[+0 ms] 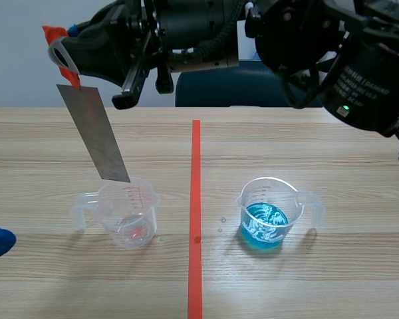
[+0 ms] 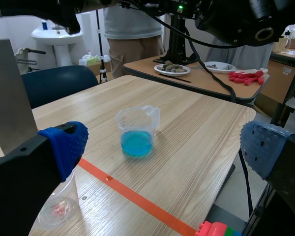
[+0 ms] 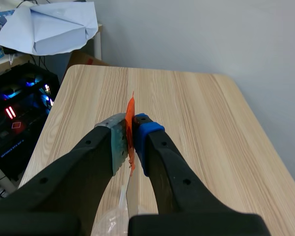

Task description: Do the redox reaction experiment

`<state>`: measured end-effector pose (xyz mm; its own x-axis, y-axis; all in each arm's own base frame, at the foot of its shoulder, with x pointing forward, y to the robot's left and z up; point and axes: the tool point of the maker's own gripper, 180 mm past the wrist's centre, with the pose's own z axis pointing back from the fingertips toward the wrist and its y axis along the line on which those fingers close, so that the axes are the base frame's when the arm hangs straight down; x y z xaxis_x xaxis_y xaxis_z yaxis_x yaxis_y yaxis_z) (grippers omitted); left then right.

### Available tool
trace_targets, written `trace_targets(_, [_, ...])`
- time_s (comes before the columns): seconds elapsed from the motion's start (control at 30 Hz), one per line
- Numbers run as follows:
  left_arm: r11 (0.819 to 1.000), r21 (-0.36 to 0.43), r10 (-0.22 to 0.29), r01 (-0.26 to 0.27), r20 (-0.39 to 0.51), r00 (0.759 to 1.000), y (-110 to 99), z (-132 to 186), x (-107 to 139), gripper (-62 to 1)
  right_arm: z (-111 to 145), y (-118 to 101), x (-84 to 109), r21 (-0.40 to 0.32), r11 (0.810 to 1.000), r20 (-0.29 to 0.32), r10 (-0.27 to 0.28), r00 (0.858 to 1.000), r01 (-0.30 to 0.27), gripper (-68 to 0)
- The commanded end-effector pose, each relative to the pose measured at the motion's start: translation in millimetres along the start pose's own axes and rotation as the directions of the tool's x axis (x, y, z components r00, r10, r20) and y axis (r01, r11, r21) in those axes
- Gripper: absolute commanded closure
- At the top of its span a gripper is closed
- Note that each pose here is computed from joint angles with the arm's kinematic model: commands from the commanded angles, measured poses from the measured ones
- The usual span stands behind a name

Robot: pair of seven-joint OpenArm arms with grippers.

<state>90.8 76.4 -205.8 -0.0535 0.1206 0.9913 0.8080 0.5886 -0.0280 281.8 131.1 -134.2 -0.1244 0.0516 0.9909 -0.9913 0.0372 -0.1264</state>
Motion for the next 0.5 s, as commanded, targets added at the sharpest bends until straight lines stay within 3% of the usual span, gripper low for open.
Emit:
trace_targets(0.0, [1.0,0.005,0.01,-0.01,0.035,0.999,-1,-3,8,-62.3,1,-5,10.0,-0.008,1.0,0.033,0.006,0.999,-0.006,-0.8])
trace_targets(0.47, [1.0,0.005,0.01,-0.01,0.035,0.999,-1,-3,8,-62.3,0,-20,-13.4,-0.054,0.997,0.029,-0.052,0.998,0.054,-0.8])
